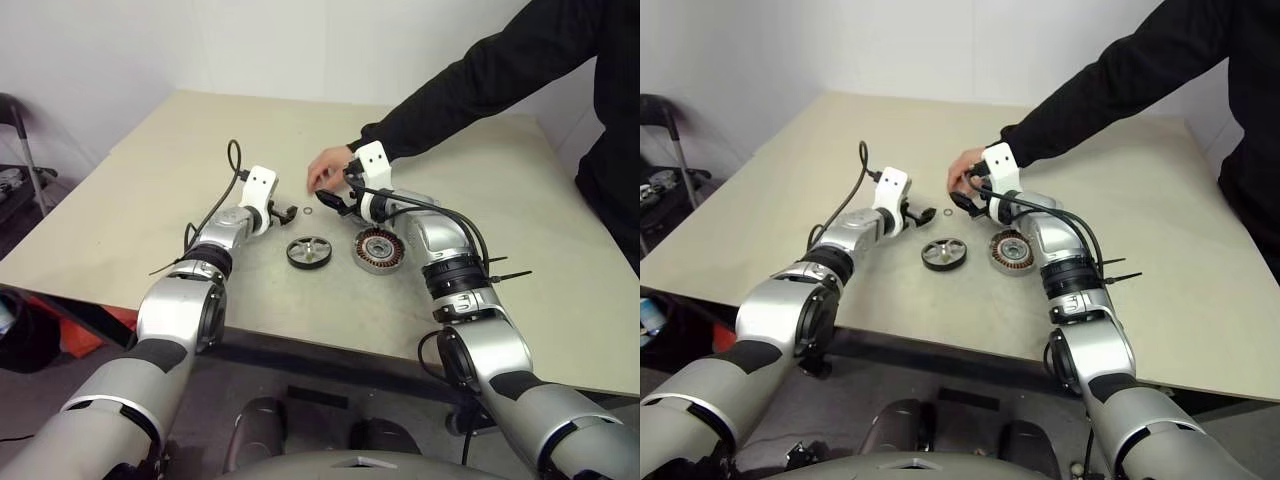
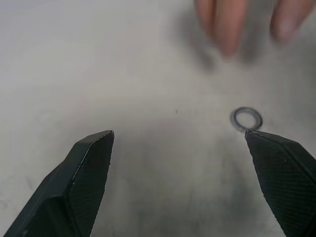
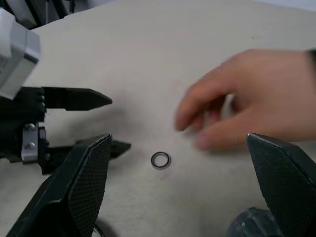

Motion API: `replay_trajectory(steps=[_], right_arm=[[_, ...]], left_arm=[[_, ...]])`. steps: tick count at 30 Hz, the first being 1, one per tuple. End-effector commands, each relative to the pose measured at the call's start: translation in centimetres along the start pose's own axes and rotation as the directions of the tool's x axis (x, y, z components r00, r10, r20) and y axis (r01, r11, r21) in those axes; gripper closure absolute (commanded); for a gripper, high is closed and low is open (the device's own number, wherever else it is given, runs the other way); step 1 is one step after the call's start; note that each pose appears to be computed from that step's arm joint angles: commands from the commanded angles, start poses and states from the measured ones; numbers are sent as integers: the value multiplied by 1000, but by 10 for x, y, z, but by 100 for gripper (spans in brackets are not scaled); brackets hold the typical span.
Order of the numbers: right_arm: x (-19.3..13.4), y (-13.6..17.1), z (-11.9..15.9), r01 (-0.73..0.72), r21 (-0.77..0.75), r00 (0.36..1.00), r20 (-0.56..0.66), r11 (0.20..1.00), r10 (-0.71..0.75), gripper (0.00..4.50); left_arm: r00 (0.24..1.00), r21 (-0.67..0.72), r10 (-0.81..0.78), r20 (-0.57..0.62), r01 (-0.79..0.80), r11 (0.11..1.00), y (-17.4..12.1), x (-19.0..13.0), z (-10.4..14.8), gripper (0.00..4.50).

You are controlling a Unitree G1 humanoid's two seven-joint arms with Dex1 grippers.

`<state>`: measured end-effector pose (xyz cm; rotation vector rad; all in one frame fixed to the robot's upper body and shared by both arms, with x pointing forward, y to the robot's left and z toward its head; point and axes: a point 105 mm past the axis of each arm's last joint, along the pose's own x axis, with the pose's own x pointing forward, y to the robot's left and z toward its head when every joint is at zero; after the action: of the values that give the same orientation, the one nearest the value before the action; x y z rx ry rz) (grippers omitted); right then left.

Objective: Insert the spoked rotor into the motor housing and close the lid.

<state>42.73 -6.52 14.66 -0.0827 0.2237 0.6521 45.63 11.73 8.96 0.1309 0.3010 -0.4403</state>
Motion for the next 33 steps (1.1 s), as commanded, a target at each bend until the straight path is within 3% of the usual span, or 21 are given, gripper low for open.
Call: replay_trajectory(steps=[1,8,12,17,23,33], right_arm=[[-10,0,21,-6,-39,997,76,999,9,6],[-30,8,15,-25,-122,994,100,992,38,6],[-46,15,6,-79,-143,992,86,987,92,6],[-70,41,-17,-233,-229,971,6,945,241,6],[-74,36,-30,-218,-259,976,-40,941,215,6],[-79,35,-33,-234,-250,972,-56,939,227,6]], left_arm=[[994,6,33,104,-34,999,27,-13,22,0],[992,14,75,98,-76,997,58,-35,-1,0],[984,-38,78,162,-73,997,66,-47,0,0],[964,12,-67,258,66,998,45,-63,13,0],[946,115,-227,231,205,972,19,-81,13,0],[955,159,-262,143,239,958,27,-105,-5,0]])
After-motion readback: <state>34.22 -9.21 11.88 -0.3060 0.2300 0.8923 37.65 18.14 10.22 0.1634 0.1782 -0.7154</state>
